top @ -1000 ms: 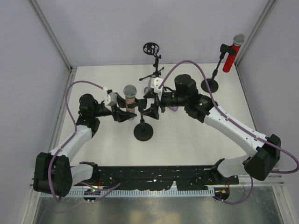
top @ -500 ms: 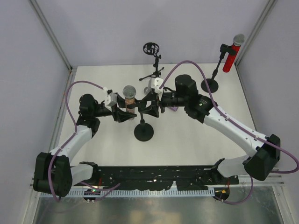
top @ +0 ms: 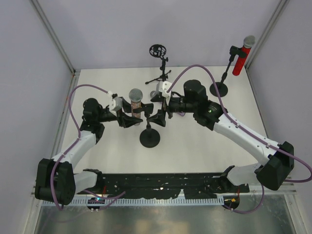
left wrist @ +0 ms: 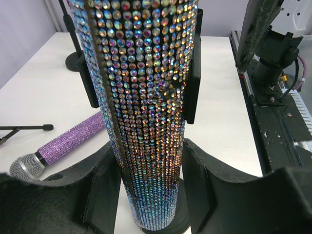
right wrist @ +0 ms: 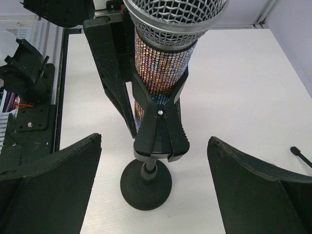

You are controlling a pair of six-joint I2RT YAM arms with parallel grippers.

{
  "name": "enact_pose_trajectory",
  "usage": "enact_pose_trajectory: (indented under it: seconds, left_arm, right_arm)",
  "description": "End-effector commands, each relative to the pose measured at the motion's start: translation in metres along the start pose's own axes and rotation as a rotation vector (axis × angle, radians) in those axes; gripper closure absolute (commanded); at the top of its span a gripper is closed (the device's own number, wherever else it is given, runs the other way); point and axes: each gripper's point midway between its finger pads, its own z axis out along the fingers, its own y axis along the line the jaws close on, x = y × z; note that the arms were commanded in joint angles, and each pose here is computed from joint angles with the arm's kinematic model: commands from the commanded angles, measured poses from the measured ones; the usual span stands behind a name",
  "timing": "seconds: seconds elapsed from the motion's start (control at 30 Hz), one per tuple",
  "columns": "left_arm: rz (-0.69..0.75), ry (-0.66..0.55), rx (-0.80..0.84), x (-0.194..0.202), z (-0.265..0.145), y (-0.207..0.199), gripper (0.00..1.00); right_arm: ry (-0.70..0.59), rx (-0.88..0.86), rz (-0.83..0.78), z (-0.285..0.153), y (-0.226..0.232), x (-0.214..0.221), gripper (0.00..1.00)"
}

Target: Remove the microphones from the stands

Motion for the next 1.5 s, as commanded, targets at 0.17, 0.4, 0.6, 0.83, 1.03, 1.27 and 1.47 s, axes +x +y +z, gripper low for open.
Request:
enact_pose_trajectory:
  seconds: [0.17, 0.4, 0.6, 0.83, 1.03, 1.27, 1.47]
  left_arm:
    - [0.044, -0.015, 0.011, -0.006, 0.001, -0.002, 0.47]
    - [0.04, -0.019, 0.013, -0.01, 0.002, -0.001, 0.47]
    - [0.044, -0.02, 0.011, -0.011, 0.002, -0.002, 0.47]
    - [0.049, -0.022, 0.013, -0.012, 0.002, -0.003, 0.47]
    - [0.051, -0.024, 0.011, -0.014, 0.002, -0.003, 0.48]
    - [0.046, -0.02, 0.013, -0.01, 0.002, -0.003, 0.48]
    - [0.041, -0.019, 0.011, -0.009, 0.002, -0.002, 0.5]
  right_arm:
    - [-0.098, 0.005, -0.018, -0.008, 0.004, -0.032, 0.08]
    - [-0.103, -0.013, -0.01, -0.006, 0.007, -0.03, 0.15]
    - [-0.101, -0.005, -0.02, -0.006, 0.006, -0.029, 0.22]
    - [-0.098, -0.002, -0.027, -0.006, 0.006, -0.027, 0.33]
    - [-0.1, 0.004, -0.026, -0.007, 0.006, -0.026, 0.31]
    - [-0.104, 0.002, -0.028, -0.007, 0.006, -0.026, 0.15]
    - [-0.132, 0.01, -0.036, -0.007, 0.004, -0.035, 0.11]
